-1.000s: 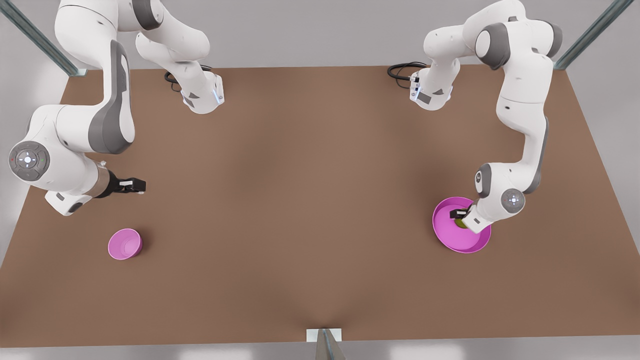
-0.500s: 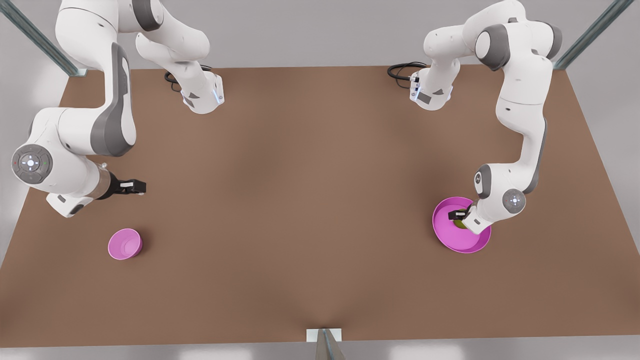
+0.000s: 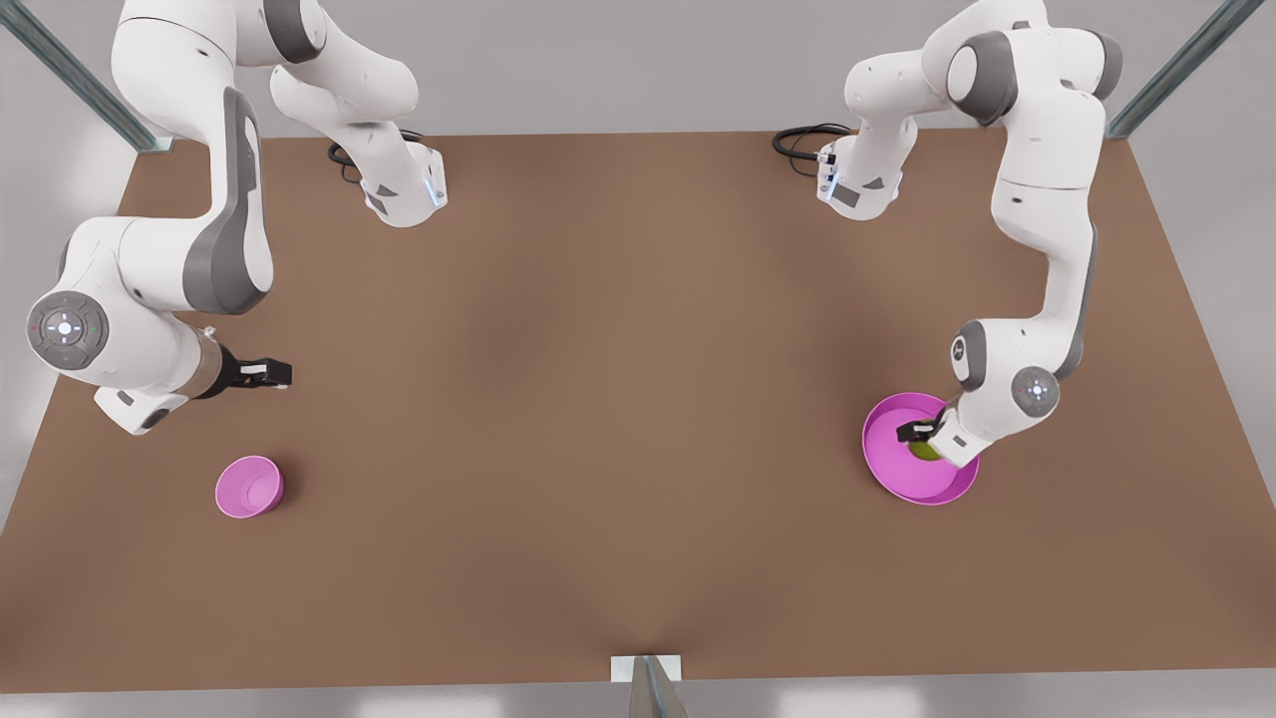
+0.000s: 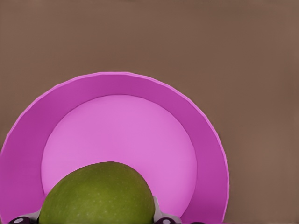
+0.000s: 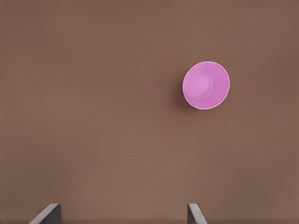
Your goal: Use the left arm to pick up the apple from the plate, transfer it to the gripper of the right arm, and then use the right arm to place it into the bowl
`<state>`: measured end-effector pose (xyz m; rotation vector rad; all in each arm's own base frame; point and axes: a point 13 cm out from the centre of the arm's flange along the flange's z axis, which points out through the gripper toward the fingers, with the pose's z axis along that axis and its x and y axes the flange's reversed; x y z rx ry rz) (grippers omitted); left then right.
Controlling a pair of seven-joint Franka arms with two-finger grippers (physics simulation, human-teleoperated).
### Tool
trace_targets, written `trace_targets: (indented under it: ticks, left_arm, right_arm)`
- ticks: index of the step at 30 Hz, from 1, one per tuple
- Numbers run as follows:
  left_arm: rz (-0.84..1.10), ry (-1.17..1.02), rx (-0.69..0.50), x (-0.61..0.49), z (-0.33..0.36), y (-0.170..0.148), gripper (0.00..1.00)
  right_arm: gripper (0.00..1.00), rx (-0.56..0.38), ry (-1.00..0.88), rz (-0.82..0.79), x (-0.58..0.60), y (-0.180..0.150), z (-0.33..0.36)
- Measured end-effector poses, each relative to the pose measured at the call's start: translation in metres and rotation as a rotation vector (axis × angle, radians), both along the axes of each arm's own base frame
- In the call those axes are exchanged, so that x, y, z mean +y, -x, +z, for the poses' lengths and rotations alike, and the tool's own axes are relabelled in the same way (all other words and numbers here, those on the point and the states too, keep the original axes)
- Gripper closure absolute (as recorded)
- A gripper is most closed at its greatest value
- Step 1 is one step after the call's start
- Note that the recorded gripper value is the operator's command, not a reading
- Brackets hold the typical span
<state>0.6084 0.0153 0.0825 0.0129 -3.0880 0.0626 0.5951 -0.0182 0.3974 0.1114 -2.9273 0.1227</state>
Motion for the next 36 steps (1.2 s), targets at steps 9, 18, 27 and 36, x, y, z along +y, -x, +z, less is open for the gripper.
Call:
trace_targets:
  ticks: [9, 18, 27, 36]
  left_arm:
    - [0.028, 0.452, -0.019, -0.248, 0.111, -0.070, 0.19]
    - [-0.013, 1.129, 0.326, -0.561, 0.190, -0.008, 0.19]
    - [0.122, 1.199, 0.265, -0.599, 0.178, -0.027, 0.19]
    - [0.180, 1.259, 0.230, -0.593, 0.185, -0.053, 0.19]
  right_arm:
    - [0.00, -0.021, -0.007, 0.066, 0.042, -0.028, -0.018]
    - [0.00, 0.076, -0.726, 0.059, 0.217, -0.071, -0.149]
    - [0.00, -0.236, -1.155, 0.284, 0.280, -0.120, -0.142]
    - [0.00, -0.479, -1.374, 0.572, 0.346, -0.111, -0.129]
